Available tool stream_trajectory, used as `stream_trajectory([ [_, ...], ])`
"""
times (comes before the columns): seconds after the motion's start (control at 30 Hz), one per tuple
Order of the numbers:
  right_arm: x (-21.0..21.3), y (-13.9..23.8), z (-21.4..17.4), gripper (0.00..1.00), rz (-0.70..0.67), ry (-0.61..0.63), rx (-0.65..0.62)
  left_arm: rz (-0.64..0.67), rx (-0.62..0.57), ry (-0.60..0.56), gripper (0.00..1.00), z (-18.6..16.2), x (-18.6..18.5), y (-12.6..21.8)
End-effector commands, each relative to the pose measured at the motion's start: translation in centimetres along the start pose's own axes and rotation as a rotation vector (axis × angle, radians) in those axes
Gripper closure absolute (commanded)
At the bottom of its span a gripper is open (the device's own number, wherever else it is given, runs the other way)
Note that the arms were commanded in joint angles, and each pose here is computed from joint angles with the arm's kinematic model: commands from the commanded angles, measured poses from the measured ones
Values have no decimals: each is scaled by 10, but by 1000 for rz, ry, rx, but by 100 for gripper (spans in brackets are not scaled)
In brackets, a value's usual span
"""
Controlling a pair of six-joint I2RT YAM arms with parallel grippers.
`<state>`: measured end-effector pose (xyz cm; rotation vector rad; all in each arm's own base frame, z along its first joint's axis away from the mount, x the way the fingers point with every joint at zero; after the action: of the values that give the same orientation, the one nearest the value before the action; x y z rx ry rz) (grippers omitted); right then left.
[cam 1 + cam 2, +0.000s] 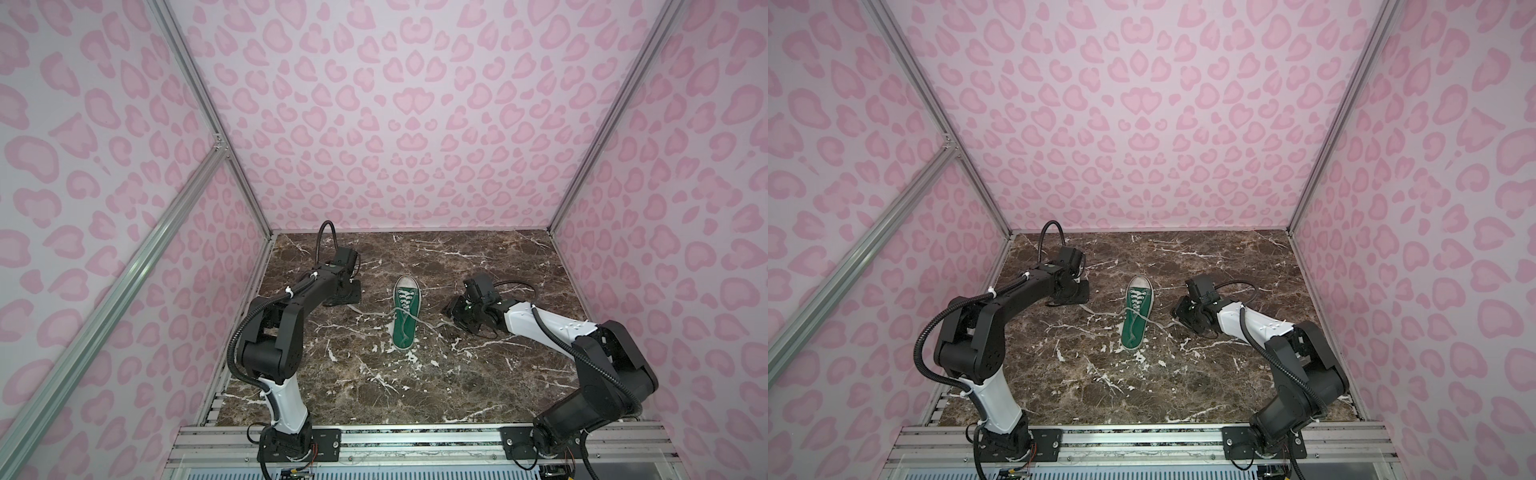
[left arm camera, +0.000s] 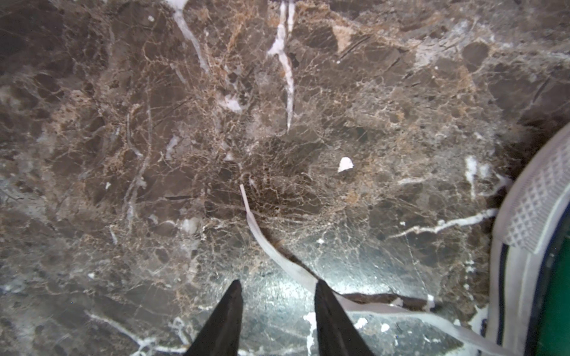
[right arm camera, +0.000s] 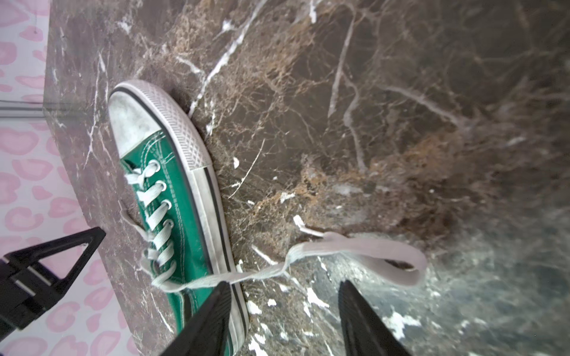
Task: Tie the shoes
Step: 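Move the open right gripper down to the lace loop beside the sneaker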
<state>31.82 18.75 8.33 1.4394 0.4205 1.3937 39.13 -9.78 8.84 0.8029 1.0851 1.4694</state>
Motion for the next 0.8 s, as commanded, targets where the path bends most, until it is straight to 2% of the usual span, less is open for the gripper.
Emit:
stream_trajectory([
  [0.0,-6,-5,-1,41,-43,-8,9,0,-10,3,59,1,0,2],
  [0.27,-28,-7,-2,41,-167,30,16,0,-6,2,58,-2,1,3],
  [0.5,-45,11,7,41,-289,111,-17,4,-8,1,58,-2,3,4],
  [0.77,-51,17,4,55,-331,182,13,1,-8,7,58,-2,3,4],
])
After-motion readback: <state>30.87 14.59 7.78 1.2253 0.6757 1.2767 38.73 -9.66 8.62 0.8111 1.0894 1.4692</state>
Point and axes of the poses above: each gripper's point midway between its finger pads, its own y axis back along the fingers, its own x axis along the line the jaws close on, z = x × y, the point moved 3 cm from there along y, back along the fingers, and after that the axes turned 8 degrees about y, right-handed, at the moved point
